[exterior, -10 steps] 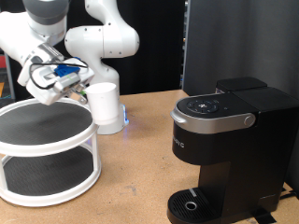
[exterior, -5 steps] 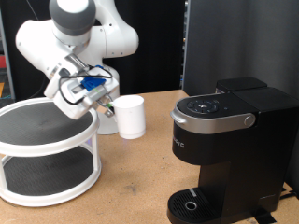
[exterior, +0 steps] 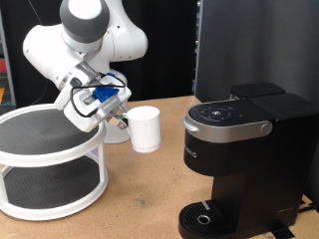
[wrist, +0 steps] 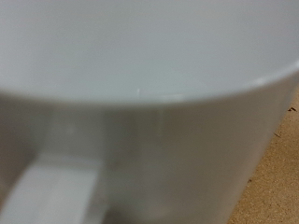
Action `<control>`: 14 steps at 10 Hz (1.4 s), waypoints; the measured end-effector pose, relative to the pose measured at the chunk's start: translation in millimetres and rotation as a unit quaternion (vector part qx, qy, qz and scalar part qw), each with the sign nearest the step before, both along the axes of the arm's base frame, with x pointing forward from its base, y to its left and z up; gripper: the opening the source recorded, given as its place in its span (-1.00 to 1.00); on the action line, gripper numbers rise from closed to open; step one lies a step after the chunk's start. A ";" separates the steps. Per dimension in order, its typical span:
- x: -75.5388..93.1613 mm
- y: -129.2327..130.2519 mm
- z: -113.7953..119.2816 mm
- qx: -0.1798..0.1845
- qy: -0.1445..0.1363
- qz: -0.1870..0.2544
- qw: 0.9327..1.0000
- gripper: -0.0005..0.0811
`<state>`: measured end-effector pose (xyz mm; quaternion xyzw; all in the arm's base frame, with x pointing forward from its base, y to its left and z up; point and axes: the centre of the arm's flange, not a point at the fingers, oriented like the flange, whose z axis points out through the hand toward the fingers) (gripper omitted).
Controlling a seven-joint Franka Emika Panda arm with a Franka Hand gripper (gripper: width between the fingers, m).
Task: Make a cup of coffee with the keurig machine
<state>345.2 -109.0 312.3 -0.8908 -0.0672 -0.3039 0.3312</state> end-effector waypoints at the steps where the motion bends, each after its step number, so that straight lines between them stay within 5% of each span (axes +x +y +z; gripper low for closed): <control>1: 0.0 0.1 -3.0 0.003 0.003 -0.004 1.000 -0.81; 14: 13.7 30.4 -94.1 -0.039 0.058 -0.009 0.998 -0.81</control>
